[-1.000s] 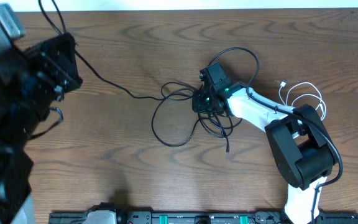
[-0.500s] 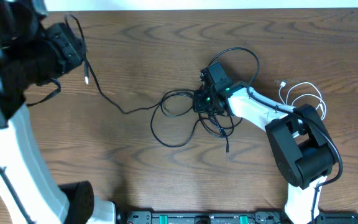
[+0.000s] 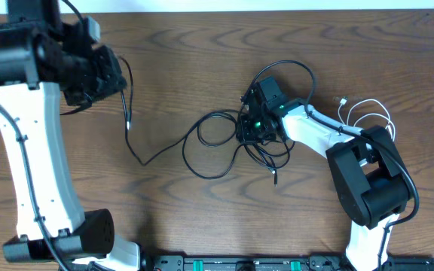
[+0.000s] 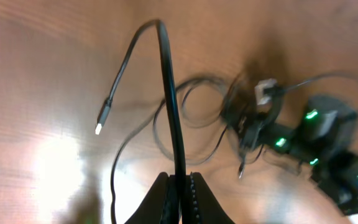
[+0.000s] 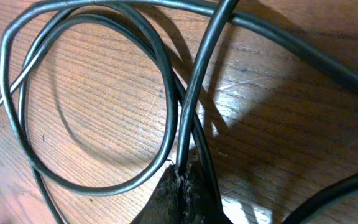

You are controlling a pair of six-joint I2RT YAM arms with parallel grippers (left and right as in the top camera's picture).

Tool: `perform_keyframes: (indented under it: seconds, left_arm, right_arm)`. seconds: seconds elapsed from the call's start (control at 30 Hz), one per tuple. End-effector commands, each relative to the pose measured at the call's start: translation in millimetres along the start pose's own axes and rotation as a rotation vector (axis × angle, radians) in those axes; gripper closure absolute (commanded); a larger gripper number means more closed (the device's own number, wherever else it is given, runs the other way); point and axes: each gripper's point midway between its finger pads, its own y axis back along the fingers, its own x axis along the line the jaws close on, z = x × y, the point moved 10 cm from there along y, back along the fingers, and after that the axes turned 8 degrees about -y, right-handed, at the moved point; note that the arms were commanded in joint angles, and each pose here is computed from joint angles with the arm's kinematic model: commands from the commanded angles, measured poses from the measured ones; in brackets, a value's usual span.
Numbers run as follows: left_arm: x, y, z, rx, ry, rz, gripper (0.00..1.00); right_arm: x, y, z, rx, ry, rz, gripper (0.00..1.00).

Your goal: Untangle cables

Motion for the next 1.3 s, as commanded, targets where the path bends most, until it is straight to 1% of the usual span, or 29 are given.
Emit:
perform_keyframes:
  seconds: [0.0,0.17,0.37,0.57,0.77,0.8,0.83,1.07,1.13,1.17,1.2,1.27]
  left_arm:
    - [14,-27,-18,0.186,0.025,0.046,0.92]
    - [30,-71,-28,0.316,0.064,0.061,0.92]
    - [48,-124,-45,0.404,0.09,0.062,0.92]
    - [49,-158,-63,0.467,0.067,0.063,0.92]
    - [49,-189,-76,0.467,0.023,0.063,0.91]
    - [49,-193,-77,0.463,0.023,0.063,0.88]
    - [51,-197,-78,0.453,0.038,0.066,0.87]
    - [58,-219,-78,0.373,0.016,0.057,0.87]
    - [59,-223,-79,0.362,0.012,0.056,0.83]
    - [60,-225,-79,0.359,0.012,0.056,0.83]
    - [61,-227,-80,0.357,0.011,0.055,0.77]
    - [62,-230,-82,0.355,0.01,0.055,0.73]
  right_arm:
    - [-2,4,-4,-0.018,0.034,-0.039,0.96]
    - [1,2,-5,-0.019,0.043,-0.046,0.94]
    - [2,1,-6,-0.024,0.049,-0.059,0.92]
    - [4,-1,-8,-0.034,0.05,-0.082,0.9]
    - [6,-2,-10,-0.033,0.053,-0.085,0.89]
    - [6,-2,-10,-0.033,0.055,-0.086,0.89]
    - [7,-3,-10,-0.033,0.056,-0.086,0.89]
    - [7,-3,-10,-0.033,0.057,-0.086,0.88]
    - [7,-3,-10,-0.033,0.057,-0.086,0.87]
    - [7,-3,-10,-0.033,0.057,-0.086,0.87]
    - [7,-3,-10,-0.033,0.057,-0.086,0.87]
    - [7,-3,-10,-0.033,0.057,-0.086,0.87]
